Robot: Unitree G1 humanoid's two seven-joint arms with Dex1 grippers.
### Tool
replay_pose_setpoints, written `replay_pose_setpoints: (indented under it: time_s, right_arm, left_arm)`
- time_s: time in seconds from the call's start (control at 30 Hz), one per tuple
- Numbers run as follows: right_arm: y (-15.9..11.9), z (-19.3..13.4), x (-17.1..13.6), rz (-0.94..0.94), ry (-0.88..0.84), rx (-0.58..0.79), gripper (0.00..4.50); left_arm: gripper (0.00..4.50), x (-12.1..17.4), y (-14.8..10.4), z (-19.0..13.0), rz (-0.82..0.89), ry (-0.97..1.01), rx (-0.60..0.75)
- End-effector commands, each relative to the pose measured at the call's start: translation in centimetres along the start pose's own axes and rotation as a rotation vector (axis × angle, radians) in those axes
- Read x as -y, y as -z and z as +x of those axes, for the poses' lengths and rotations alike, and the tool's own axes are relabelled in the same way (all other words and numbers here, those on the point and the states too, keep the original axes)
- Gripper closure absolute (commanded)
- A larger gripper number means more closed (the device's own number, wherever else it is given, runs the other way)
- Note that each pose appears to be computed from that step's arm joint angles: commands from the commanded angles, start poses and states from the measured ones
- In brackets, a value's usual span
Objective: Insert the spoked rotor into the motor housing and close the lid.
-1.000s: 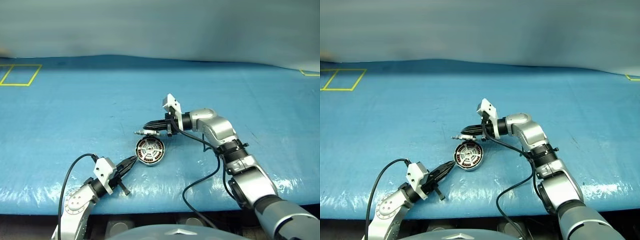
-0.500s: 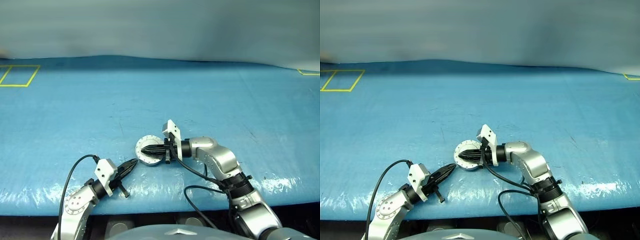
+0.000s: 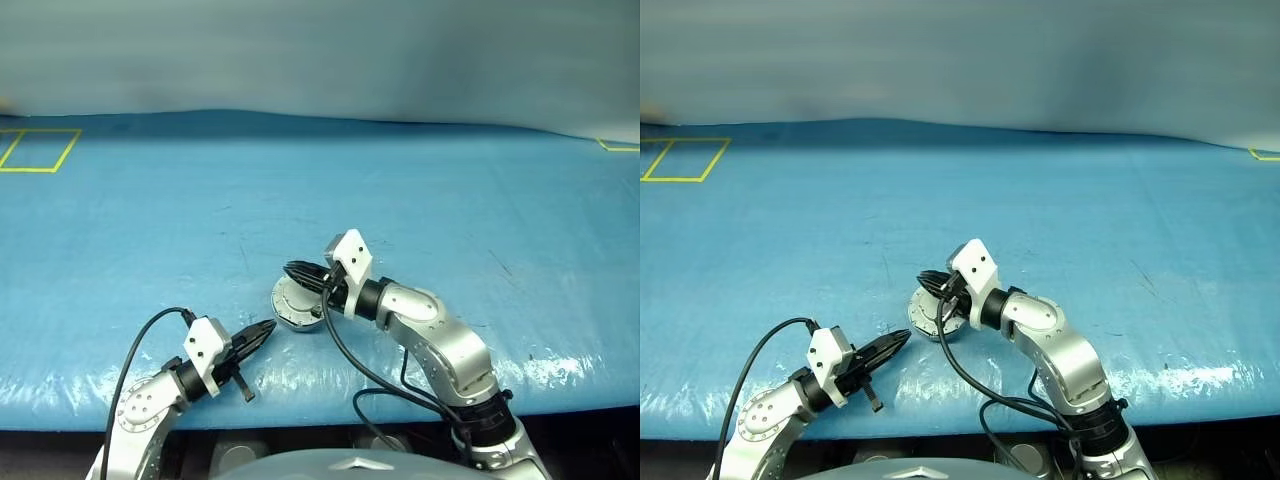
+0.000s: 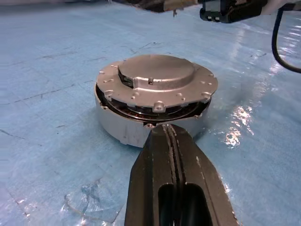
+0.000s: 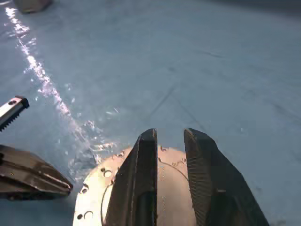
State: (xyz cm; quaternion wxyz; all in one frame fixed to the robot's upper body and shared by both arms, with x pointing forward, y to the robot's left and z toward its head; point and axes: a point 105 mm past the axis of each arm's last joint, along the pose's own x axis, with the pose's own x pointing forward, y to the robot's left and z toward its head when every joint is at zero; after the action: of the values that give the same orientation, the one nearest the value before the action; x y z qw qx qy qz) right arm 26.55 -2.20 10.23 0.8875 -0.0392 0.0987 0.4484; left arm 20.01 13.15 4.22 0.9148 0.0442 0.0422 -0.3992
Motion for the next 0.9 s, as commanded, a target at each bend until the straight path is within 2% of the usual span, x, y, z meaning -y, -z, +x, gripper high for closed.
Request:
replay_pose_setpoints:
  time_s: [0.03, 0.3, 0.77, 0.9]
  right_arm:
    - [-0.8, -0.4, -1.1, 0.009, -0.016, 0.028, 2.59]
    - [1.0, -0.3, -0.7, 0.023, 0.003, -0.038, 0.02]
    - [4.2, 0.2, -1.4, -0.082, -0.026, -0.105, 0.02]
    - [4.3, 0.3, -1.1, -0.06, -0.002, -0.093, 0.93]
  left_arm:
    - [4.5, 0.0, -0.6, 0.1, 0.026, -0.006, 0.029]
    - [4.5, 0.1, 0.0, 0.1, 0.014, 0.002, 0.02]
    - [4.5, -0.2, 0.1, -0.1, 0.0, -0.022, 0.019]
    - [4.5, -0.3, -0.1, -0.2, -0.001, -0.026, 0.022]
